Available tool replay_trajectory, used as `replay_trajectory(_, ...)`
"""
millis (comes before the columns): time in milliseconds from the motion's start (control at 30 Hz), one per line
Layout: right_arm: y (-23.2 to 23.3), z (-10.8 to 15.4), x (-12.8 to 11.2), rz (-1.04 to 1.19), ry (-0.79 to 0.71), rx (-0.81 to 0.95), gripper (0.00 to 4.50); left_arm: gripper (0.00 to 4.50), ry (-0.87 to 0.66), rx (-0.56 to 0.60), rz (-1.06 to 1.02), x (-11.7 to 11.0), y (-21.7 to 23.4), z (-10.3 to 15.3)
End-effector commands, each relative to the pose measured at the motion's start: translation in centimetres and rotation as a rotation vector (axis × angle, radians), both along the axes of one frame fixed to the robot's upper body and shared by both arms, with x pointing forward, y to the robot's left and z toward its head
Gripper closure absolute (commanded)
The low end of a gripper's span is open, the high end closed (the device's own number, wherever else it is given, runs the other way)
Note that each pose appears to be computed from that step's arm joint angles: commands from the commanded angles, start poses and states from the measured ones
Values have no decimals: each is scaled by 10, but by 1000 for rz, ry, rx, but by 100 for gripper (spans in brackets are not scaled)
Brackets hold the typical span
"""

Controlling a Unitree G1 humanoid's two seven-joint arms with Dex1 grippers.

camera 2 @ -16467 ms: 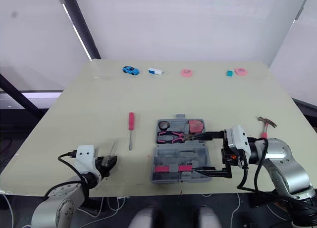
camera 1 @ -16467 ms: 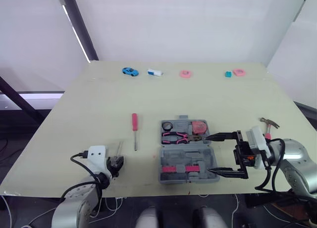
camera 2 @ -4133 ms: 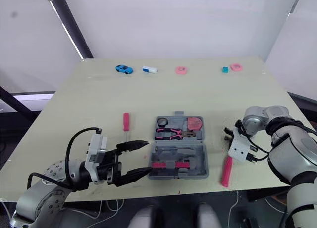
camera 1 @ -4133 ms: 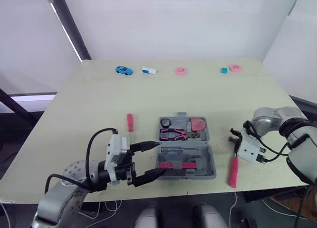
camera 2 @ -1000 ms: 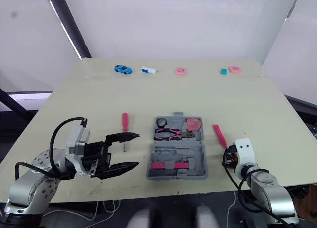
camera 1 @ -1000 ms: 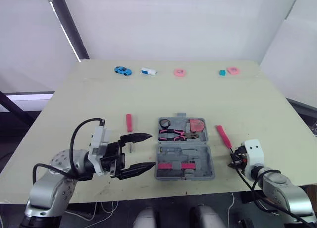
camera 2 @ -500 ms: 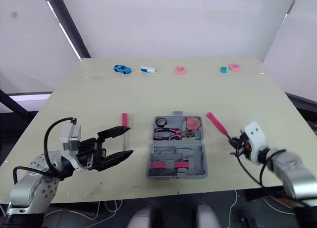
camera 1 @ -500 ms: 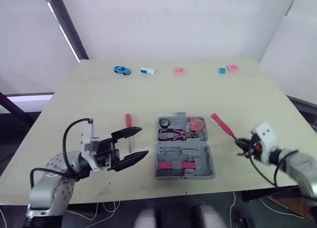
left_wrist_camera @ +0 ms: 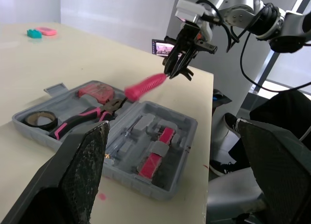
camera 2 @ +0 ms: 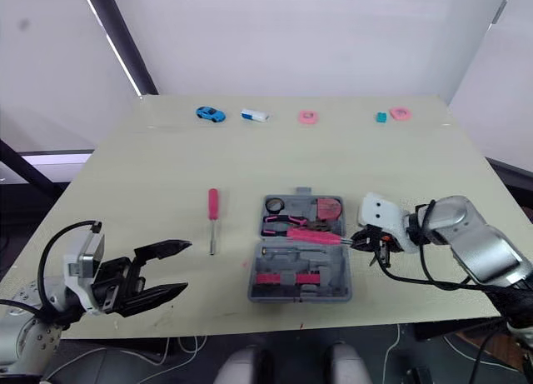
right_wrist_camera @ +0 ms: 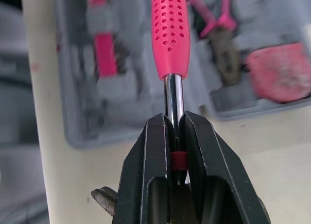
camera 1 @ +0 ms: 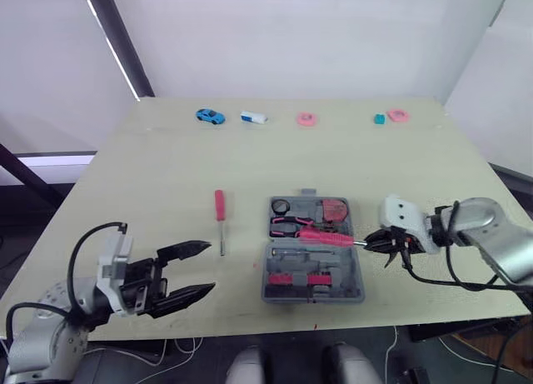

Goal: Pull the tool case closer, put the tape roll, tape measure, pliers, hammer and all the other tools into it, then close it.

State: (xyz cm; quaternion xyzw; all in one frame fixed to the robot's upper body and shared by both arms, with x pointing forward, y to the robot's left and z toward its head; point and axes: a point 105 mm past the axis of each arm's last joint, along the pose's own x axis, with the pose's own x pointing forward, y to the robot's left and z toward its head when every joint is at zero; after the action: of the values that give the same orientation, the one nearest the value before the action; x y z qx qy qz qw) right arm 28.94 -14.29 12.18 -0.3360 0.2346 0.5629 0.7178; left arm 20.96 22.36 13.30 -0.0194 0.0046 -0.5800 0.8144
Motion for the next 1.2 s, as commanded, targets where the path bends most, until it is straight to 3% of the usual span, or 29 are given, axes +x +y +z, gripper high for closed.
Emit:
replay_trajectory(33,5,3,2,53,-30,-56,438,0,-34,31,-6,-4,5,6)
replay_trajectory(600,65,5,4,146,-3,-120,438,0,-46,62,-19,-3,9,9)
replay_trajectory(867,73,8,7,160,0,-170,438,0,-46,71,-22,-2,10,11)
replay_trajectory(1200,80,-8,4,159,26,-213,438,0,-43,69,-18,-1,8,11)
